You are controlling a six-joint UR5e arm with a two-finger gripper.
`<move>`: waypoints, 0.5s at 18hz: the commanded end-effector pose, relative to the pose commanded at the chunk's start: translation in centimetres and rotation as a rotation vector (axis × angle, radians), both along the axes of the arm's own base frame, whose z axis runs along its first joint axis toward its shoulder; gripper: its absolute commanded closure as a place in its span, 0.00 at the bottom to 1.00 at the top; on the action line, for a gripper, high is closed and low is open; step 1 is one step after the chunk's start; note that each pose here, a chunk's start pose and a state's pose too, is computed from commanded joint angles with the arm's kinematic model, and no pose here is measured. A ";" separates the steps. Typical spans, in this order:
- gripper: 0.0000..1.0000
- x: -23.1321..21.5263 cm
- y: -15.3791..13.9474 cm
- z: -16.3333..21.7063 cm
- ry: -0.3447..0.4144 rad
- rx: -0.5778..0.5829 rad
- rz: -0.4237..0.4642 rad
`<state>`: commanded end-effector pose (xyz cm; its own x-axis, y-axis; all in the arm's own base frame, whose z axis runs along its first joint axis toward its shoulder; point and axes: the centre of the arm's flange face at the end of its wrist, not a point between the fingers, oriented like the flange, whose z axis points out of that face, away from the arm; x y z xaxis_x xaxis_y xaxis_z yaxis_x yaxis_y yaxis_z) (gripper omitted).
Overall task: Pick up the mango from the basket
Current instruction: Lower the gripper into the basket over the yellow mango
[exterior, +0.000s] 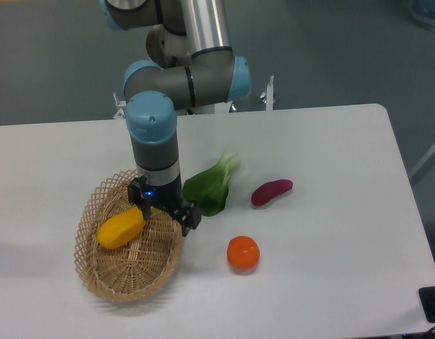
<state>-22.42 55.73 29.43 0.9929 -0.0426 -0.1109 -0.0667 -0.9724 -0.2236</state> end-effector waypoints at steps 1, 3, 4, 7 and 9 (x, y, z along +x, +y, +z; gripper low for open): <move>0.00 0.0 -0.1 0.2 0.003 0.002 0.000; 0.00 0.3 -0.5 -0.1 -0.003 -0.002 0.000; 0.00 0.2 -0.5 0.0 -0.005 0.000 0.000; 0.00 0.3 -0.6 0.1 0.000 -0.002 0.002; 0.00 0.8 -0.7 0.2 -0.001 -0.003 -0.003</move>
<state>-21.61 55.01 29.63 0.9929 -0.0457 -0.1099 -0.0692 -0.9729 -0.2206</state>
